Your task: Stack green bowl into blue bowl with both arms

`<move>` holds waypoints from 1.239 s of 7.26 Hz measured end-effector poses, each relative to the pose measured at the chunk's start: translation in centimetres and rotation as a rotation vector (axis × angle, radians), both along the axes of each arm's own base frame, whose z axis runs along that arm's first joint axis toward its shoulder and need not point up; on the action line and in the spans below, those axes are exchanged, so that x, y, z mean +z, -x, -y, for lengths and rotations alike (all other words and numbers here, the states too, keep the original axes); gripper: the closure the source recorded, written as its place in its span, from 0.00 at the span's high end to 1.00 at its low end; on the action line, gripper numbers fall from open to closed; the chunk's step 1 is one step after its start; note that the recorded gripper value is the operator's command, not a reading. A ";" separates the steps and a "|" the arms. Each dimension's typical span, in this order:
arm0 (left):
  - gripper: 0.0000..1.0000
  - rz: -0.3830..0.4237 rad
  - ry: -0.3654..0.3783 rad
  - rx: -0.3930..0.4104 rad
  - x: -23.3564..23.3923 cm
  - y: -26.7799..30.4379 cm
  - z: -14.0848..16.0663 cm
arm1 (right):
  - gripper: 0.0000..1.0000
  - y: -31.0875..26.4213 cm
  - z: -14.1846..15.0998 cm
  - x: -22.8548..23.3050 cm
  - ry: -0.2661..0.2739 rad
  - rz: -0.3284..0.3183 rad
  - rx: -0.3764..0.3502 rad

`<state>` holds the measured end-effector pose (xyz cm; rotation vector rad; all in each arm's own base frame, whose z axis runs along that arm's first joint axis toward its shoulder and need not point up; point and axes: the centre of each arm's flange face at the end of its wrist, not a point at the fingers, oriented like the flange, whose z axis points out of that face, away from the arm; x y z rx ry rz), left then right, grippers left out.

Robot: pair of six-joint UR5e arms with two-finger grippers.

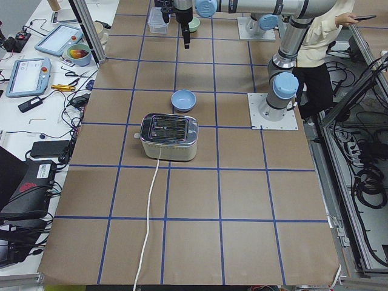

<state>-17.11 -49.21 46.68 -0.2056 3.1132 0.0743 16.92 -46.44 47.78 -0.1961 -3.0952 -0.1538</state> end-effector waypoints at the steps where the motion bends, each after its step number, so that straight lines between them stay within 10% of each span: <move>1: 1.00 0.001 0.003 0.000 0.2 -0.1 -0.1 | 1.00 0.0 -0.1 0.0 -0.010 -0.003 0.000; 9: 1.00 -0.005 -0.014 -0.005 -0.6 -0.6 0.5 | 1.00 0.2 0.2 -0.5 -0.048 -0.009 0.016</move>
